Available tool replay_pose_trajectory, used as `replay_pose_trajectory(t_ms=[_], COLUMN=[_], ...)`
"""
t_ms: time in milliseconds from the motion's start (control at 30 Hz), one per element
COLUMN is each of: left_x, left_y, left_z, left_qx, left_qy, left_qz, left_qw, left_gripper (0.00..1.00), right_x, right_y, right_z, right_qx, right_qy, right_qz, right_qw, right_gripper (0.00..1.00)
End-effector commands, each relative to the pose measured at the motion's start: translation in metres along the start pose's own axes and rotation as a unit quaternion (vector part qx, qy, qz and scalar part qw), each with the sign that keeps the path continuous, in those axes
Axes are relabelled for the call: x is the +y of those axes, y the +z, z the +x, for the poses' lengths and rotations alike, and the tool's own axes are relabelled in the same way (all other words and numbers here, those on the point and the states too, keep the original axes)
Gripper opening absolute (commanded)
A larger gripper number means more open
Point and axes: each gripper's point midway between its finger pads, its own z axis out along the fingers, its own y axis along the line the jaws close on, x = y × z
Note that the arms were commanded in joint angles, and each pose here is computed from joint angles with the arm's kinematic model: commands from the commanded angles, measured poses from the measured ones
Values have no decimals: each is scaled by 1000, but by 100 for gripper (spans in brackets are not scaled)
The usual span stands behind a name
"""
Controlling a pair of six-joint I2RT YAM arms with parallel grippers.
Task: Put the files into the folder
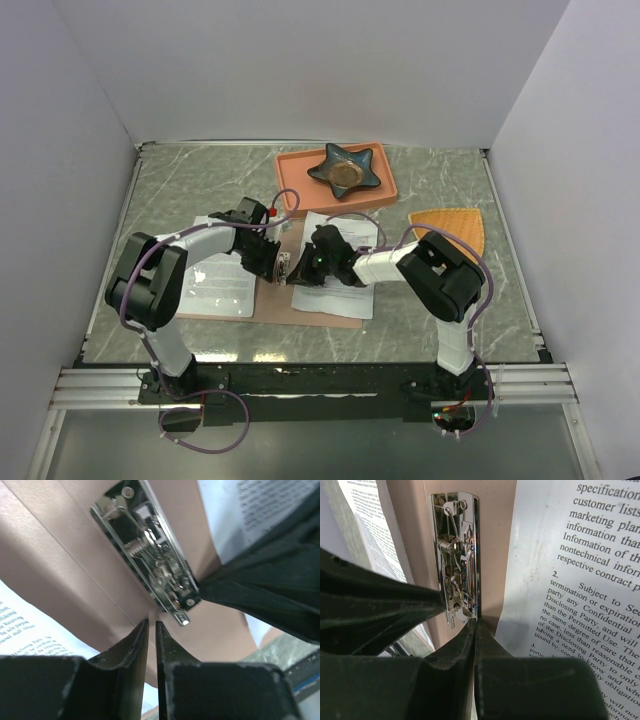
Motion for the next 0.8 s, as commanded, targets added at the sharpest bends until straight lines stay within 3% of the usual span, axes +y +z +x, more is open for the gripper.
replay_pose_trajectory(t_ms=[0,167,500,767], left_x=[8,14,-38,-46], left_y=[-3,3,18,8], left_z=[-34,-42,-35,-35], left_qx=[-45,-46,-31,-33], left_qy=[5,6,62,71], left_qz=[-30,-43,2,4], left_qw=[999,998,998,997], left_gripper=[18,18,18,18], right_x=[-51,-56,-66,-79], right_y=[-3,-6,-15,-22], right_z=[14,18,24,25], right_qx=[2,3,2,-2], right_qy=[5,7,8,14], right_qz=[83,85,93,107], right_qw=[996,996,996,994], right_gripper=[4,4,3,3])
